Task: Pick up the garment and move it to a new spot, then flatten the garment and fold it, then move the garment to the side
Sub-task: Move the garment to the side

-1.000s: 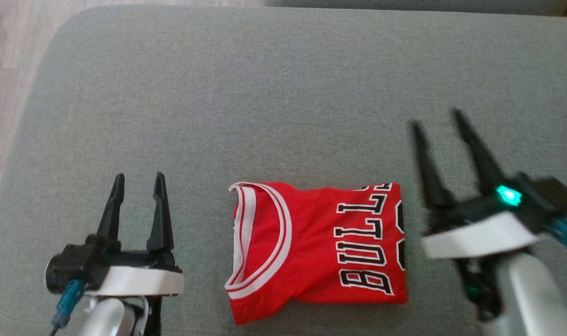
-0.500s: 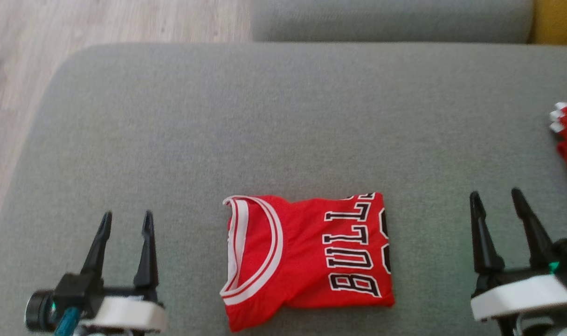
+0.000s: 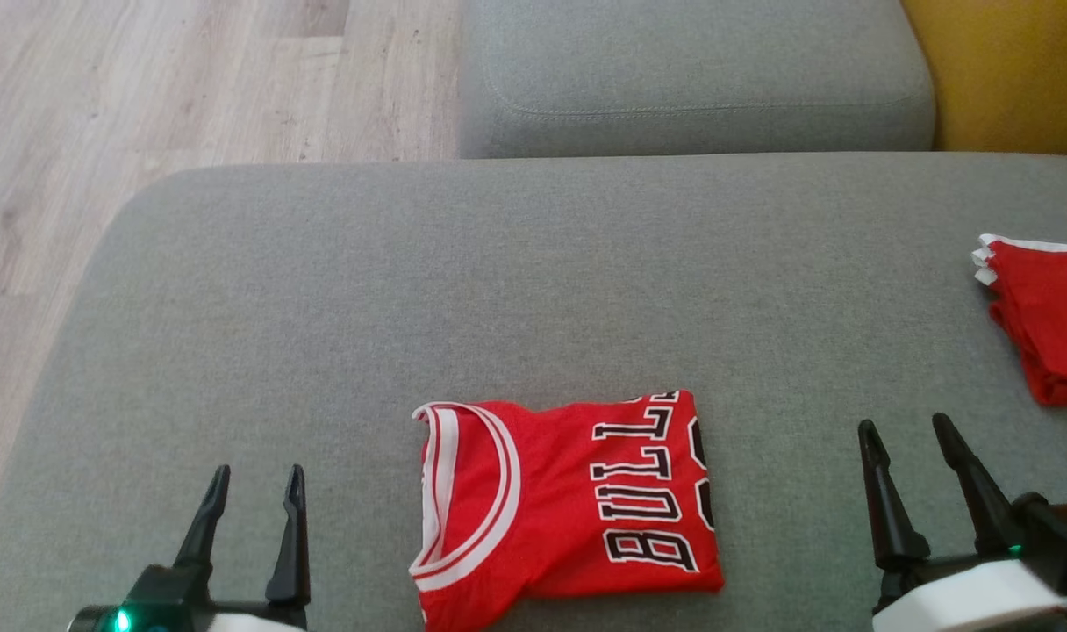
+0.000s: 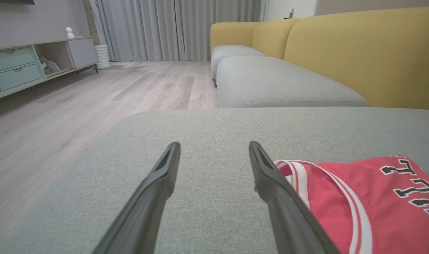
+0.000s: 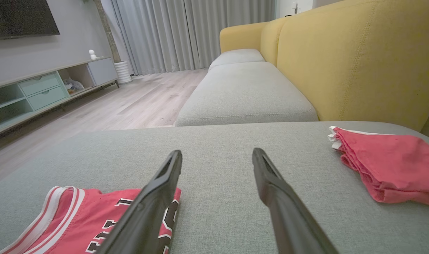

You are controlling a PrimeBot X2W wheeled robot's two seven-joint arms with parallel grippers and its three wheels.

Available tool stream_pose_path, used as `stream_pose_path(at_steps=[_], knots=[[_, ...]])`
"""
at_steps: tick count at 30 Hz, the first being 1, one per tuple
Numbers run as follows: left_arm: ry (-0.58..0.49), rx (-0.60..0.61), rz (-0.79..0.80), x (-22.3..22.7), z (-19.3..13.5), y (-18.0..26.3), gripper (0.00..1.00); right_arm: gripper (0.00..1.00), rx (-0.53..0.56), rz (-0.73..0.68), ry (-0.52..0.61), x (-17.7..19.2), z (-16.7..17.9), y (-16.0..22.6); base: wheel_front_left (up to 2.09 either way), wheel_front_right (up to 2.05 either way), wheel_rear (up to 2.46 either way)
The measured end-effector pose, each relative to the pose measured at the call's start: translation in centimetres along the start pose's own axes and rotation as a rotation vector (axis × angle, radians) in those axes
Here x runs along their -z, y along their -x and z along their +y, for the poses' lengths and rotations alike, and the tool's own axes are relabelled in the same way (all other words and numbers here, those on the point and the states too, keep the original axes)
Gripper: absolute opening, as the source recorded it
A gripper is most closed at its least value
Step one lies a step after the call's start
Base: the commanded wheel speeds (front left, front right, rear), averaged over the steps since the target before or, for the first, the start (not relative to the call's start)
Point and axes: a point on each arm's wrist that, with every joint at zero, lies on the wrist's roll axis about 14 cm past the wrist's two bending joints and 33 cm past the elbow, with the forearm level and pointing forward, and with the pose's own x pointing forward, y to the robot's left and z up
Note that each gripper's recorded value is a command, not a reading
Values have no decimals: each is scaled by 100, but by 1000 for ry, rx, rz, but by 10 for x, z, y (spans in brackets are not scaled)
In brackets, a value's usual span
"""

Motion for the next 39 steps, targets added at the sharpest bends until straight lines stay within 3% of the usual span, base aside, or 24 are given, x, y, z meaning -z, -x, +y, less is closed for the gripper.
stream_pose_path(at_steps=[26, 32, 39], knots=[[-1, -19, 2, 1, 4, 2, 100, 100, -9, 45, -36, 9, 2, 2, 0, 0, 0], [1, -11, -44, -14, 4, -12, 100, 100, -42, 215, -76, 56, 12, -6, 0, 0, 0], [11, -5, -115, -35, 7, -39, 100, 100, -153, 401, -145, 111, 48, -37, 0, 0, 0]])
